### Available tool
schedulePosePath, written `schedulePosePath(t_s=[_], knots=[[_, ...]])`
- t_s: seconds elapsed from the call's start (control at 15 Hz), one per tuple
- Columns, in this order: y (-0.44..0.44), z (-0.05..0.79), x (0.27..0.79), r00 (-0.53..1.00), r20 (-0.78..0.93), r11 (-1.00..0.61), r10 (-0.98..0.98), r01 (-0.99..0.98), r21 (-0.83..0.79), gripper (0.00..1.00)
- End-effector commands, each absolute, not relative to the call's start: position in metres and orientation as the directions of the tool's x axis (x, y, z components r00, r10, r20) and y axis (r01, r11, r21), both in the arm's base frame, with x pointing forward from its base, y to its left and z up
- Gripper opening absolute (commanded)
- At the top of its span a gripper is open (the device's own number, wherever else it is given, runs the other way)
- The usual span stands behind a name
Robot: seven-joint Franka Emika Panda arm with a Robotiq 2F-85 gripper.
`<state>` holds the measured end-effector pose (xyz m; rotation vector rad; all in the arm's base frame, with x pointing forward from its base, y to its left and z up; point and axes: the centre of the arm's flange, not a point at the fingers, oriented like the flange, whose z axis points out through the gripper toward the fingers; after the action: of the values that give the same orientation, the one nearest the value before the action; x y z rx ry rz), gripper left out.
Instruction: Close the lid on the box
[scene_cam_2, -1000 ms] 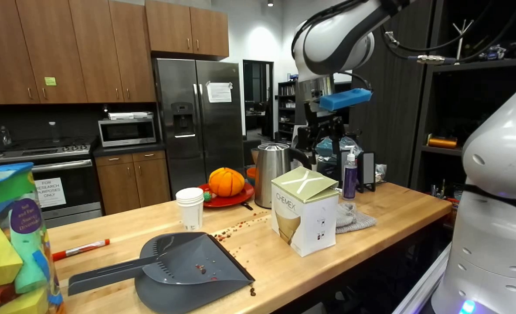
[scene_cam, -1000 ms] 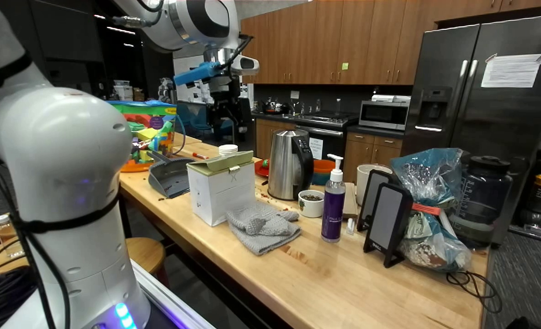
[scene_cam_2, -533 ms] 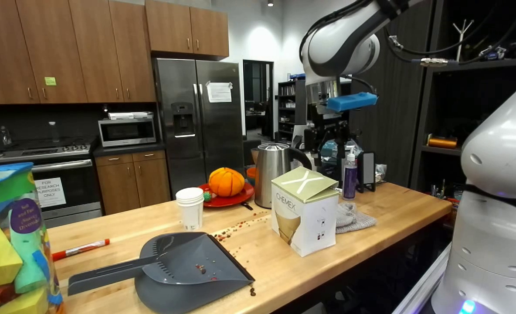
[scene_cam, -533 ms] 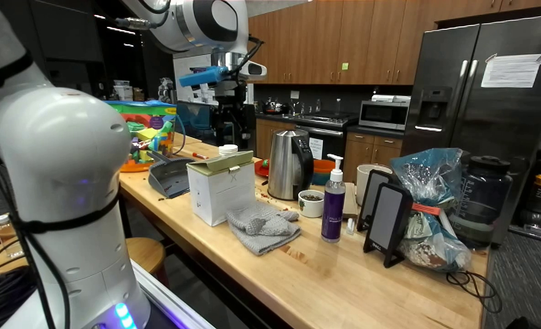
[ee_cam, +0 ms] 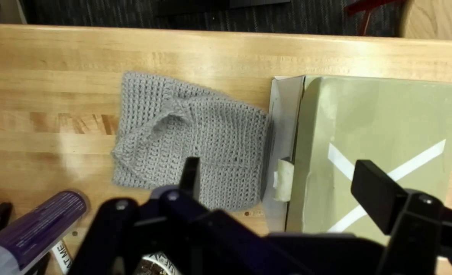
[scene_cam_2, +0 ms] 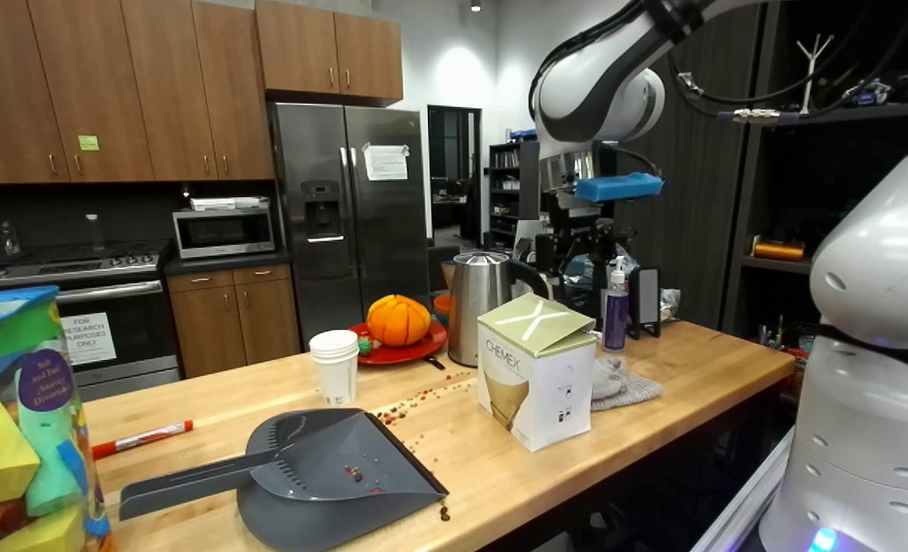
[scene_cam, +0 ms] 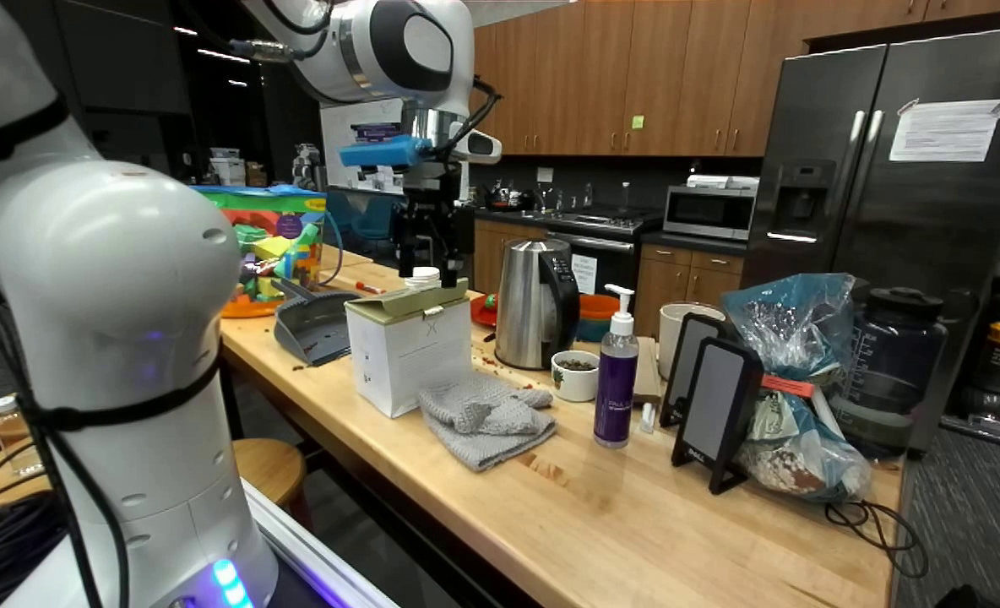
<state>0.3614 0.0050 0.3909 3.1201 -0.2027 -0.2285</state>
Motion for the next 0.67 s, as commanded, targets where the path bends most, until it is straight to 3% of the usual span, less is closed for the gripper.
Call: schedulePosePath(t_s=[0.0,0.6], knots=[[0.001,0.385,0.377,0.977,-0.166,-0.99,-0.135,-0.14,-0.015,1.0],[-0.011,0.385,0.383,0.971,-0.168,-0.984,-0.167,-0.176,-0.039,1.0]])
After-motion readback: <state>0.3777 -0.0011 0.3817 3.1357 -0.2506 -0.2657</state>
